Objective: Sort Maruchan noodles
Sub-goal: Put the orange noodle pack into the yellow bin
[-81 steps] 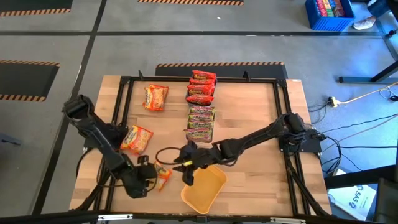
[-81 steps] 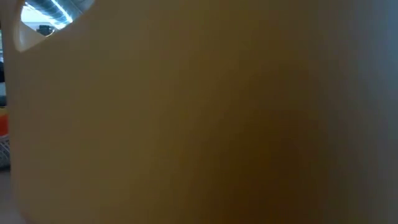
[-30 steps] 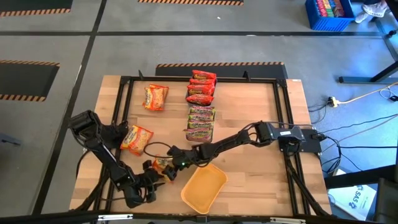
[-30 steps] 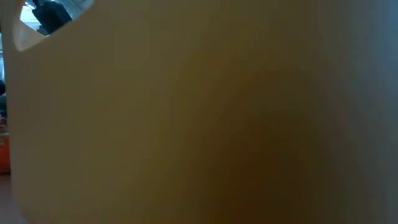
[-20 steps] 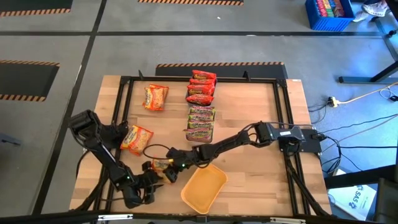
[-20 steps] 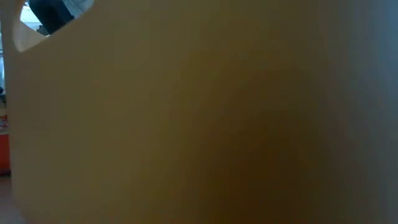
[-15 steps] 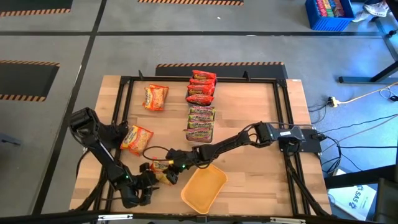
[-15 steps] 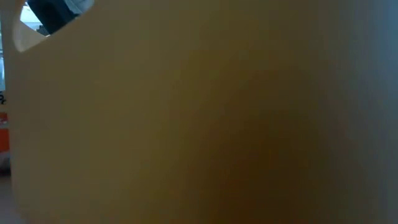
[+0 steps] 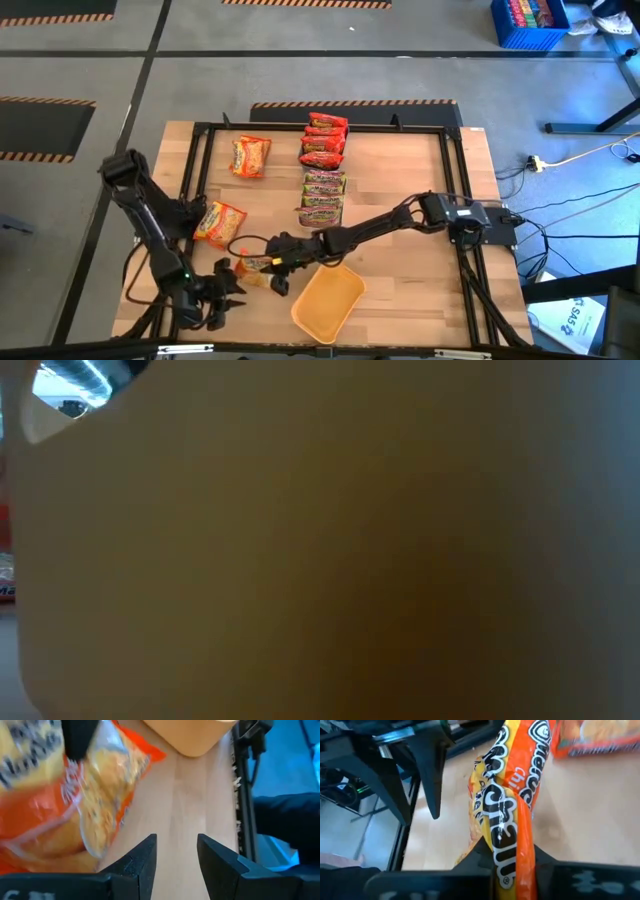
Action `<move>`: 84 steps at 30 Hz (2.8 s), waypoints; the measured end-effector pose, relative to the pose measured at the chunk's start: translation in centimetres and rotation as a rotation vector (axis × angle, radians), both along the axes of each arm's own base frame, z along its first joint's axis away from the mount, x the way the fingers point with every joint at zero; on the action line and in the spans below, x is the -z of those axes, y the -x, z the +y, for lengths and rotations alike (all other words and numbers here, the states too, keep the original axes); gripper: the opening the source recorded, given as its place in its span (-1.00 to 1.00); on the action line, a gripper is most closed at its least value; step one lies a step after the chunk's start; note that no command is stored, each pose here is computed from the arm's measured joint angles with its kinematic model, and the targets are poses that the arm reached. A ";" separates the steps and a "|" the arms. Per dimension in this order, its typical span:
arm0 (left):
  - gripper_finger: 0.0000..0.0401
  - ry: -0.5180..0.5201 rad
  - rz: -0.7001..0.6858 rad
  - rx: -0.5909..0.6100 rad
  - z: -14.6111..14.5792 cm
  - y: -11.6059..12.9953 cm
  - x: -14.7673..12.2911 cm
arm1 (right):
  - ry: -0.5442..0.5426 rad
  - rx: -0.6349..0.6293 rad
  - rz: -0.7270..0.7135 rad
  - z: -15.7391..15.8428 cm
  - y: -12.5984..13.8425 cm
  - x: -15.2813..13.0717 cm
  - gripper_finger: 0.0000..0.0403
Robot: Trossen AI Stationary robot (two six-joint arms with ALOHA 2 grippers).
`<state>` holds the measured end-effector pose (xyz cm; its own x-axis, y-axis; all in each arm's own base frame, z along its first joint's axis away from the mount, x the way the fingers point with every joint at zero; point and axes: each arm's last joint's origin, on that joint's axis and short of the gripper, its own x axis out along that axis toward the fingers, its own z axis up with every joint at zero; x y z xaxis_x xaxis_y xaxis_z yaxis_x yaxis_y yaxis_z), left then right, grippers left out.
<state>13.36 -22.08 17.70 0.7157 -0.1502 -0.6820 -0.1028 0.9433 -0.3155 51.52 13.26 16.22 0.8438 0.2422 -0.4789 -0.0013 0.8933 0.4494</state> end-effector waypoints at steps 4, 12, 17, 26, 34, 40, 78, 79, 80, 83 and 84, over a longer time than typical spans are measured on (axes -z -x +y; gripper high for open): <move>-0.33 0.022 -0.025 0.007 0.0 0.4 -0.6 | 0.077 -0.008 0.030 0.5 1.3 -2.7 -0.97; -0.33 0.017 -0.106 -0.021 -0.1 0.2 -1.1 | 0.262 0.028 0.123 4.1 6.7 -9.0 -0.97; -0.33 0.006 -0.167 -0.090 0.2 -0.5 -1.4 | 0.299 0.042 0.210 6.9 10.8 -11.3 -0.97; -0.33 -0.037 -0.240 -0.122 0.6 -3.1 -1.3 | 0.357 0.170 0.473 10.9 17.5 -9.9 -0.97; -0.33 -0.076 -0.187 -0.167 1.8 -5.3 0.1 | 0.463 0.327 0.444 10.2 18.5 -5.4 -0.97; -0.33 -0.097 -0.101 -0.165 2.0 -6.8 2.5 | 0.537 0.357 0.430 8.8 18.7 -2.2 -0.97; -0.33 0.035 -0.124 -0.040 1.9 -11.5 6.4 | 0.825 0.103 0.425 3.9 15.2 -2.1 0.12; -0.33 0.029 -0.116 -0.034 2.0 -11.5 6.4 | 0.818 0.095 0.429 4.0 15.1 -2.5 0.14; -0.33 0.023 -0.110 -0.029 2.0 -11.4 6.3 | 0.815 0.088 0.442 4.0 15.1 -2.9 0.16; -0.33 0.004 -0.094 -0.022 2.3 -11.1 5.7 | 0.803 0.082 0.474 4.1 15.1 -4.8 0.20; -0.33 0.000 -0.085 -0.019 2.4 -11.0 5.4 | 0.786 0.075 0.471 4.2 15.0 -5.5 0.20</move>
